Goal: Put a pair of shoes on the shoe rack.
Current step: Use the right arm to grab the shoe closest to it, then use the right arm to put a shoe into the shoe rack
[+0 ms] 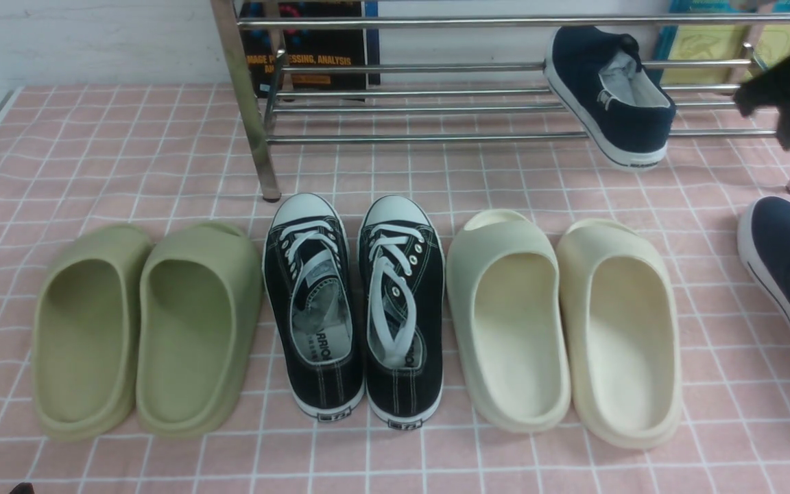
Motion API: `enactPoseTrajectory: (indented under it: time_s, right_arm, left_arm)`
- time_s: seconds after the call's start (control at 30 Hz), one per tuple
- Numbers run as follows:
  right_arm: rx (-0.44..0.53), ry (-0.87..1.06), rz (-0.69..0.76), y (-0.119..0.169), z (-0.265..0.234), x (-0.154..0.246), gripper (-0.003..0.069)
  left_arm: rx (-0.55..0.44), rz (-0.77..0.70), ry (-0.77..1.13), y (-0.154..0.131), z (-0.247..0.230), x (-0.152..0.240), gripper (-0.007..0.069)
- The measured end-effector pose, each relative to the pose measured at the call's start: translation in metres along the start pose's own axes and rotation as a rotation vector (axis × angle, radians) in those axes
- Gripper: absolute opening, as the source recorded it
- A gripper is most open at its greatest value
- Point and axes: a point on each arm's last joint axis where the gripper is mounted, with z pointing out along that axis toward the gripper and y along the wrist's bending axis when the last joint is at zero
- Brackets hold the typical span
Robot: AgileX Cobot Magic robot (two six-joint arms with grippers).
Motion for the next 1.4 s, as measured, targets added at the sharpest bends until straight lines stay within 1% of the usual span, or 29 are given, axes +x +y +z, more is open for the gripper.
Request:
enactPoseTrajectory:
  time_s: [0.03, 0.1, 0.13, 0.17, 0.2, 0.23, 0.27, 0.33, 0.37, 0.4, 0.43, 0.5, 0.6, 0.67, 0.77, 0.8, 0.87, 0.93, 0.97, 1.0, 1.13, 1.23, 1.33, 1.37, 1.4]
  right_arm:
    - [0.005, 0.046, 0.008, -0.003, 0.002, 0.020, 0.0120]
    - [0.008, 0.109, 0.028, -0.008, 0.016, 0.048, 0.0135]
    - [0.008, 0.112, 0.030, -0.008, 0.018, 0.050, 0.0137]
    - [0.009, 0.128, 0.034, -0.010, 0.028, 0.060, 0.0151]
    - [0.009, 0.144, 0.045, -0.011, 0.037, 0.070, 0.0169]
    - [0.011, 0.142, 0.073, -0.014, 0.053, 0.081, 0.0211]
    - [0.011, 0.150, 0.075, -0.013, 0.057, 0.084, 0.0218]
    - [0.012, 0.142, 0.105, -0.014, 0.068, 0.092, 0.0271]
    - [0.018, 0.138, 0.124, -0.014, 0.076, 0.098, 0.0325]
    - [0.026, 0.129, 0.133, -0.014, 0.082, 0.102, 0.0362]
    - [0.027, 0.128, 0.135, -0.014, 0.083, 0.102, 0.0367]
    - [0.043, 0.118, 0.165, -0.014, 0.094, 0.107, 0.0415]
    - [0.061, 0.143, 0.204, -0.014, 0.111, 0.110, 0.0424]
    - [0.066, 0.164, 0.213, -0.014, 0.119, 0.112, 0.0406]
    - [0.069, 0.209, 0.210, -0.013, 0.133, 0.117, 0.0331]
    - [0.069, 0.222, 0.208, -0.012, 0.136, 0.118, 0.0265]
    - [0.072, 0.222, 0.191, -0.012, 0.136, 0.118, 0.0164]
    - [0.067, 0.206, 0.186, -0.012, 0.131, 0.117, 0.0043]
    - [0.066, 0.204, 0.185, -0.012, 0.131, 0.117, 0.0036]
    - [0.061, 0.186, 0.194, -0.012, 0.123, 0.115, 0.0012]
    - [0.046, 0.130, 0.195, -0.013, 0.101, 0.108, 0.0012]
    - [0.004, 0.031, 0.169, -0.013, 0.075, 0.089, 0.0012]
    - [-0.031, -0.049, 0.139, -0.013, 0.064, 0.069, 0.0012]
    - [-0.031, -0.048, 0.139, -0.013, 0.065, 0.069, 0.0012]
    - [-0.045, -0.095, 0.119, -0.014, 0.063, 0.053, 0.0012]
  left_arm:
    - [0.000, 0.000, 0.000, 0.000, 0.000, 0.000, 0.0240]
    - [0.000, 0.000, 0.000, 0.000, 0.000, 0.000, 0.0240]
    - [0.000, 0.000, 0.000, 0.000, 0.000, 0.000, 0.0240]
    - [0.000, 0.000, 0.000, 0.000, 0.000, 0.000, 0.0240]
    - [0.000, 0.000, 0.000, 0.000, 0.000, 0.000, 0.0240]
    - [0.000, 0.000, 0.000, 0.000, 0.000, 0.000, 0.0240]
    - [0.000, 0.000, 0.000, 0.000, 0.000, 0.000, 0.0240]
    - [0.000, 0.000, 0.000, 0.000, 0.000, 0.000, 0.0240]
    - [0.000, 0.000, 0.000, 0.000, 0.000, 0.000, 0.0240]
    - [0.000, 0.000, 0.000, 0.000, 0.000, 0.000, 0.0240]
    - [0.000, 0.000, 0.000, 0.000, 0.000, 0.000, 0.0240]
    - [0.000, 0.000, 0.000, 0.000, 0.000, 0.000, 0.0240]
    - [0.000, 0.000, 0.000, 0.000, 0.000, 0.000, 0.0240]
    - [0.000, 0.000, 0.000, 0.000, 0.000, 0.000, 0.0240]
    - [0.000, 0.000, 0.000, 0.000, 0.000, 0.000, 0.0240]
    - [0.000, 0.000, 0.000, 0.000, 0.000, 0.000, 0.0240]
    - [0.000, 0.000, 0.000, 0.000, 0.000, 0.000, 0.0240]
    - [0.000, 0.000, 0.000, 0.000, 0.000, 0.000, 0.0240]
    - [0.000, 0.000, 0.000, 0.000, 0.000, 0.000, 0.0240]
    - [0.000, 0.000, 0.000, 0.000, 0.000, 0.000, 0.0240]
    - [0.000, 0.000, 0.000, 0.000, 0.000, 0.000, 0.0240]
    - [0.000, 0.000, 0.000, 0.000, 0.000, 0.000, 0.0240]
    - [0.000, 0.000, 0.000, 0.000, 0.000, 0.000, 0.0240]
    - [0.000, 0.000, 0.000, 0.000, 0.000, 0.000, 0.0240]
    - [0.000, 0.000, 0.000, 0.000, 0.000, 0.000, 0.0240]
